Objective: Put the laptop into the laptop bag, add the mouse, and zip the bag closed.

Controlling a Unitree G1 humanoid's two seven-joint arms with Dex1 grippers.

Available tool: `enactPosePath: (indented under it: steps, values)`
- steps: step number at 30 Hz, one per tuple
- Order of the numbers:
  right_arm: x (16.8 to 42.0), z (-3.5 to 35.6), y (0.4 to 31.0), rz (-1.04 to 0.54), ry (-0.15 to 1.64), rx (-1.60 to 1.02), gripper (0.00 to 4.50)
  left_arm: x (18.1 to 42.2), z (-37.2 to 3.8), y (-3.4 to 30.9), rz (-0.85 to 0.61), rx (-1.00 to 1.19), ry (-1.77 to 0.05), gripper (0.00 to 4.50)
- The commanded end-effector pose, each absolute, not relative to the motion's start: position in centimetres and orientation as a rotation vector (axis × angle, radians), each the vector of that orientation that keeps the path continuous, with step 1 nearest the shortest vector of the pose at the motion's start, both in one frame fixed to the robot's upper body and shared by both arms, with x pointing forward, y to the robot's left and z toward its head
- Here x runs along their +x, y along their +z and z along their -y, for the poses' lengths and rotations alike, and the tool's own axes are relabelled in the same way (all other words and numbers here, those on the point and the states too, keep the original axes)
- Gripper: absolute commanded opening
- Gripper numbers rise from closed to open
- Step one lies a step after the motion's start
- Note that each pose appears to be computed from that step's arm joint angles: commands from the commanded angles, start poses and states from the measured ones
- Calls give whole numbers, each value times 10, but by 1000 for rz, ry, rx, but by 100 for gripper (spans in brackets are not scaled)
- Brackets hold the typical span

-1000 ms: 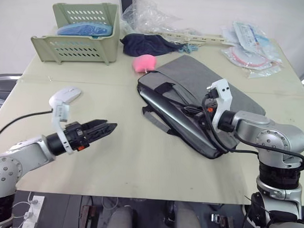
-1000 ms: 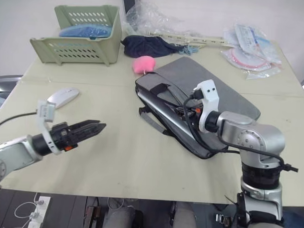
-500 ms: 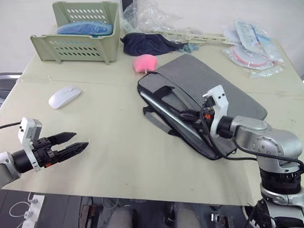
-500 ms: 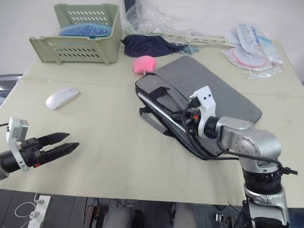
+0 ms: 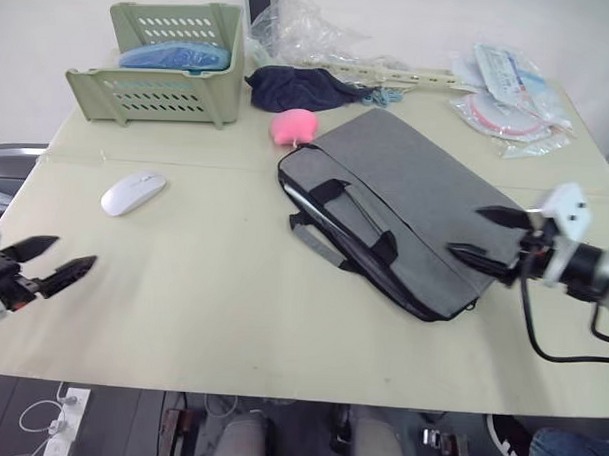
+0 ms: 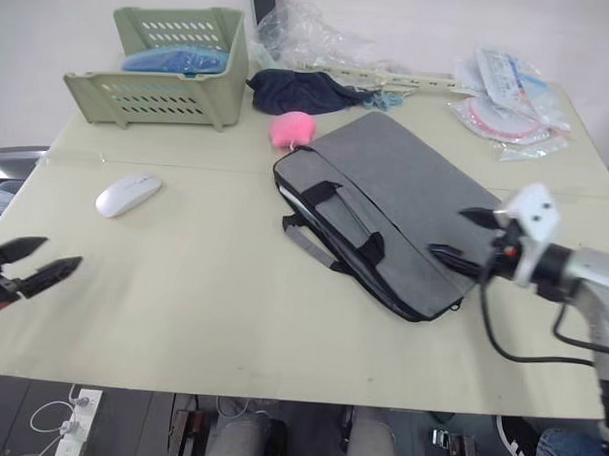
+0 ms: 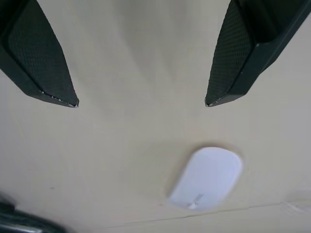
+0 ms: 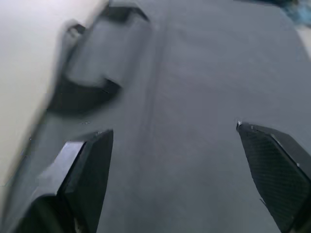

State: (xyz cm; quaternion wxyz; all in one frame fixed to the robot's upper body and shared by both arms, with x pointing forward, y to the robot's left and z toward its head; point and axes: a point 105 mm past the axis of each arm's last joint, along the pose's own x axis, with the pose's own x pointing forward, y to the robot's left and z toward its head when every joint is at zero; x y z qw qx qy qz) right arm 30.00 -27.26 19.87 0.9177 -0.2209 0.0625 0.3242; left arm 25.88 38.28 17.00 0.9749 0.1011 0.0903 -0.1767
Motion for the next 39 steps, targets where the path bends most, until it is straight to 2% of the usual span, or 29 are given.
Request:
enactPosePath:
  steps: [1, 3, 9, 15, 25, 28, 30, 33, 35, 39]
  values:
    - [278, 338, 216, -117, 504, -565, 445, 252, -421, 190, -180, 301, -255, 450]
    - [263, 373, 214, -135, 393, -543, 445, 252, -432, 196, -159, 294, -238, 450]
    - [235, 415, 189, -188, 260, -498, 445, 257, -444, 188, -169, 280, -242, 450]
    - [221, 428, 185, -242, 238, -509, 445, 258, -447, 192, -179, 269, -265, 450]
    - [224, 429, 183, -251, 241, -565, 445, 257, -448, 192, -191, 271, -276, 450]
    - [229, 425, 192, -202, 235, -541, 445, 256, -450, 192, -187, 260, -267, 450]
    - [233, 414, 201, -113, 289, -441, 445, 256, -453, 190, -191, 278, -241, 450]
    - [237, 395, 218, 16, 347, -446, 445, 258, -453, 187, -178, 261, -228, 450]
    - [237, 369, 227, 46, 458, -409, 445, 259, -452, 185, -179, 257, -230, 450]
    - [237, 309, 262, 188, 681, -326, 445, 261, -451, 182, -175, 245, -226, 450]
